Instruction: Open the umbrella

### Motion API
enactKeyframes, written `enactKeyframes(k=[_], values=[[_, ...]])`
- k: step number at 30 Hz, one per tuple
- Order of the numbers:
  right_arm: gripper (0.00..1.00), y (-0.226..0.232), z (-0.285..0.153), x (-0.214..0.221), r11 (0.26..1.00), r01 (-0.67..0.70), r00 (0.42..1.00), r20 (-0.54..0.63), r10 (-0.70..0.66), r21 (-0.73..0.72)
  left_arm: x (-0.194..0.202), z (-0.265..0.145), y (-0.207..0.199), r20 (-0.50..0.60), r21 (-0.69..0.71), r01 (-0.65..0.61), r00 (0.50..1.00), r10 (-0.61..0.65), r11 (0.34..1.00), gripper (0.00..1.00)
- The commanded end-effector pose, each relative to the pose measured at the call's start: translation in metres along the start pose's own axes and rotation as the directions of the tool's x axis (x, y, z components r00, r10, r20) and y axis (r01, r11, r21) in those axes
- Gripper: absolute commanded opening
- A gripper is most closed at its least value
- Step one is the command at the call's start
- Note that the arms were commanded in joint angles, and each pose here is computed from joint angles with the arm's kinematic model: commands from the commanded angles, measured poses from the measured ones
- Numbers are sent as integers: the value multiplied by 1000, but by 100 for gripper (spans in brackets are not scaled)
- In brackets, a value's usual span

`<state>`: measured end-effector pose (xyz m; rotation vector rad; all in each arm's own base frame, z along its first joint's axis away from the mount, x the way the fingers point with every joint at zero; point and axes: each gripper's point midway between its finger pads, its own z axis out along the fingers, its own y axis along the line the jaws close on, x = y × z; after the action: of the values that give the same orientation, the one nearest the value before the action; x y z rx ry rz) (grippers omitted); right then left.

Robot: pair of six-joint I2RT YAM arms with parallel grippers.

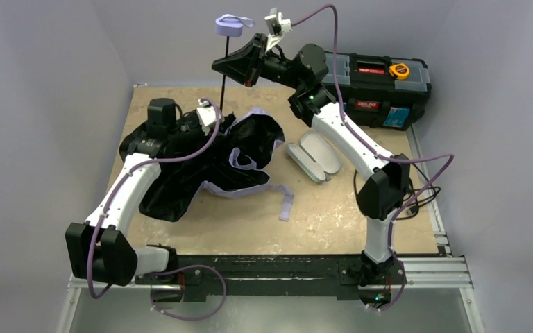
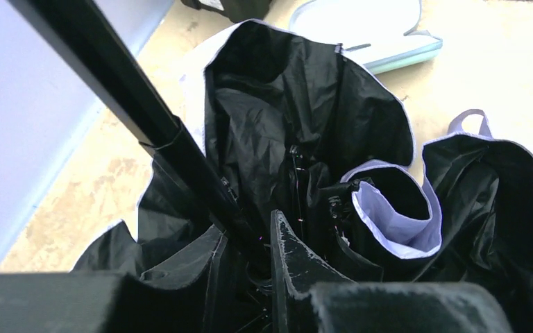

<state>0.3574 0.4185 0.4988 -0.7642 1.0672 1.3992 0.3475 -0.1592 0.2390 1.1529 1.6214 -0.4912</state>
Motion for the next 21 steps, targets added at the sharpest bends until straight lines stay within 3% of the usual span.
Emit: enactKeyframes(k=[1, 5, 9, 14, 21], values=[[0, 70, -11, -157, 984, 172, 926, 348, -150, -35, 66, 3, -13, -181, 38, -30, 983, 36, 999, 12], [0, 74, -21, -191, 979, 204, 891, 415, -185, -3, 82, 2, -14, -224, 50, -32, 974, 43, 998, 12], [0, 84, -31, -217, 971, 240, 862, 459, -215, 5, 98, -5, -1, -267, 21, 18, 964, -12, 1000, 25], [0, 93, -37, -219, 968, 253, 857, 463, -225, 1, 114, -12, 17, -317, -28, 92, 944, -96, 995, 25], [0, 103, -40, -224, 962, 272, 848, 478, -229, -21, 129, -12, 20, -386, -28, 122, 914, -123, 992, 36]])
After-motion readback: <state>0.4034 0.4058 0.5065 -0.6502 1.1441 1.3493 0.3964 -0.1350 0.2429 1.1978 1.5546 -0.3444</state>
